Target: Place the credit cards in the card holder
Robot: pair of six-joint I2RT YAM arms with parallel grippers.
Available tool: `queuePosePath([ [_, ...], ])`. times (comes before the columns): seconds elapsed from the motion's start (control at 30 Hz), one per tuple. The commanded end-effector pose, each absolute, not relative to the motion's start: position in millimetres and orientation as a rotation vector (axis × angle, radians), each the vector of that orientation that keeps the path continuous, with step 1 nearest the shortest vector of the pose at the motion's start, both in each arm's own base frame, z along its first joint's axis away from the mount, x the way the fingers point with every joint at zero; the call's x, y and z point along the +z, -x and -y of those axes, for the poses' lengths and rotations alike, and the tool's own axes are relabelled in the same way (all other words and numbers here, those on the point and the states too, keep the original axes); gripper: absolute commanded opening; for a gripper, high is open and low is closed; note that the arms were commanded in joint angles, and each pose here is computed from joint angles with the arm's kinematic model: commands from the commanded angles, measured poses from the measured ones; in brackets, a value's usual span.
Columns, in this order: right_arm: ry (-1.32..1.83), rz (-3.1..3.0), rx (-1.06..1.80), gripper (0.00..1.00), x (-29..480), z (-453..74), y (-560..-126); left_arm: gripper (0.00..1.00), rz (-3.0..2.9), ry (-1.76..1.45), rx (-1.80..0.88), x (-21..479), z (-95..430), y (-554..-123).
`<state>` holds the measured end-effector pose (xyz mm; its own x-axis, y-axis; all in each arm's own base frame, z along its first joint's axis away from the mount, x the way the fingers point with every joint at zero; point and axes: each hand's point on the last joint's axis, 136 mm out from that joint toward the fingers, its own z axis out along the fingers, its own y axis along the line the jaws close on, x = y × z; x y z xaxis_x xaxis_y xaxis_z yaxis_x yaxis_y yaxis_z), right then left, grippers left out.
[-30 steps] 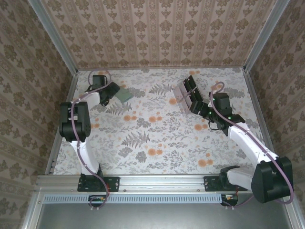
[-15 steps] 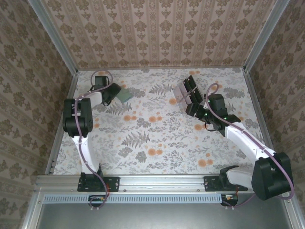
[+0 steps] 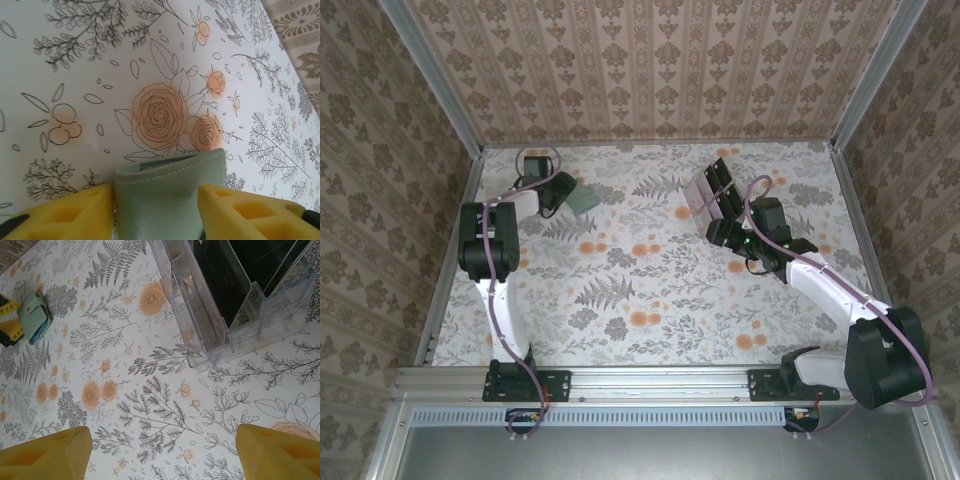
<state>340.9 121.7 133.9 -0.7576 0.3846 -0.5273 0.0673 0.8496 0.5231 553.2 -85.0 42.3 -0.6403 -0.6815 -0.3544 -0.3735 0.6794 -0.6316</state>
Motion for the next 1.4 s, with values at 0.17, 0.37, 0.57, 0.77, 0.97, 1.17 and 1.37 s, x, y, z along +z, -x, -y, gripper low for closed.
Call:
queuePosePath([
  [0.17, -0.325, -2.362, 0.632, 0.77, 140, -124, -341, 0.31, -2.292, 0.754, -0.76, 40, 104, -559],
  [0.37, -0.284, -2.36, 0.652, 0.77, 149, -135, -339, 0.0, -2.249, 0.64, -0.844, 66, 117, -562],
  [0.57, -0.174, -2.369, 0.689, 0.76, 160, -168, -335, 0.0, -2.201, 0.465, -0.958, 116, 147, -536],
  [0.77, 0.0, -2.402, 0.698, 0.7, 166, -216, -329, 0.0, -2.2, 0.303, -1.039, 137, 182, -467],
  [0.97, 0.109, -2.417, 0.654, 0.64, 164, -251, -318, 0.0, -2.187, 0.243, -1.072, 142, 198, -396],
  [1.17, 0.159, -2.425, 0.606, 0.61, 158, -276, -309, 0.0, -2.16, 0.213, -1.069, 149, 213, -346],
  [1.37, 0.172, -2.437, 0.571, 0.57, 149, -297, -306, 0.0, -2.122, 0.204, -1.048, 162, 224, -317],
])
